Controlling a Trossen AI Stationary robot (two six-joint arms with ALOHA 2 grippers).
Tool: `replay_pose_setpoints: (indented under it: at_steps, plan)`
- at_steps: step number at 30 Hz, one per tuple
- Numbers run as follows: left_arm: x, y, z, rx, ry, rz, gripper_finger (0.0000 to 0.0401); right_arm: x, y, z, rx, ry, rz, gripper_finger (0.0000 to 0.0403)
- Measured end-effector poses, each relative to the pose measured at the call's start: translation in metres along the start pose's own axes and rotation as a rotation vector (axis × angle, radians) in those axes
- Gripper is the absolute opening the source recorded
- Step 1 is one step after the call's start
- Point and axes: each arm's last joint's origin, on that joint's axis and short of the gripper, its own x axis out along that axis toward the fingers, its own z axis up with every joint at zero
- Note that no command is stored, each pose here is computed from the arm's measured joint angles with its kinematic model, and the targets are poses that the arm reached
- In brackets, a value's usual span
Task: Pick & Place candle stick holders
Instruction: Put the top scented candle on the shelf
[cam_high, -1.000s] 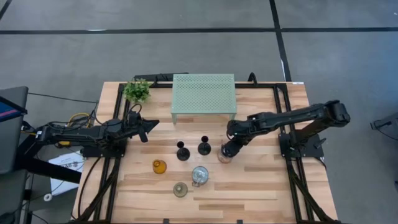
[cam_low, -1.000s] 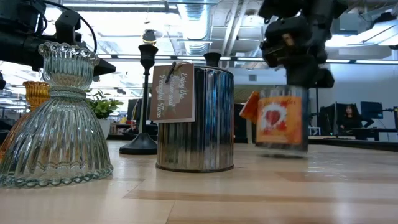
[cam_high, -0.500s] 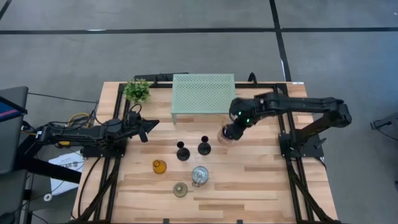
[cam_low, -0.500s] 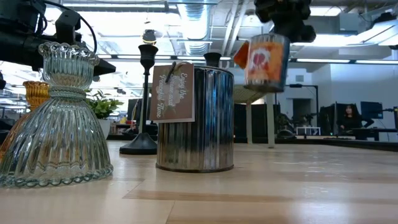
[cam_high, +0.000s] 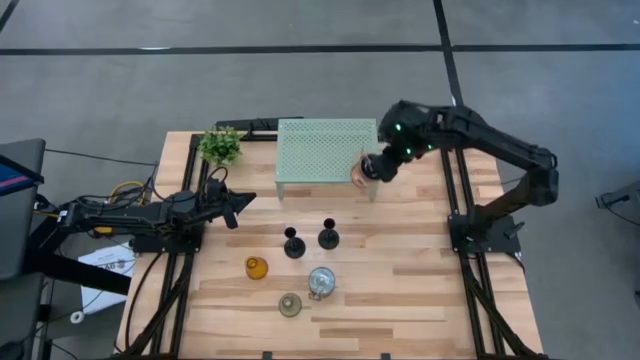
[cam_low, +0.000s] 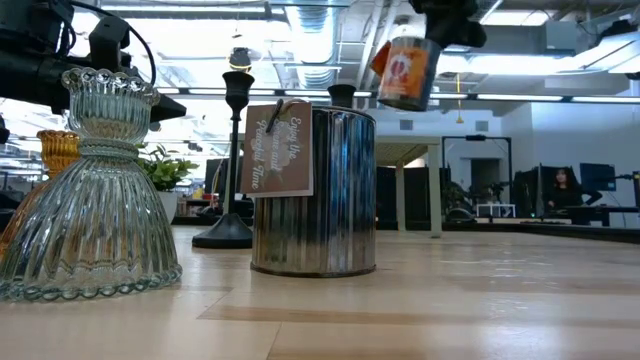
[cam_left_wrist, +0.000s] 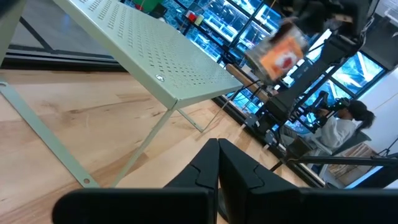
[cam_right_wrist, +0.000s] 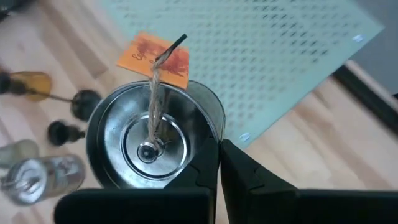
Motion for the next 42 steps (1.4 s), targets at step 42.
replay_pose_setpoints:
  at_steps: [42]
  plan:
    - [0.004,0.003,-0.007,0.028,0.060,0.041,0.0007,0.054,-0.107,0.121,-0.060,0.087,-0.094,0.0000]
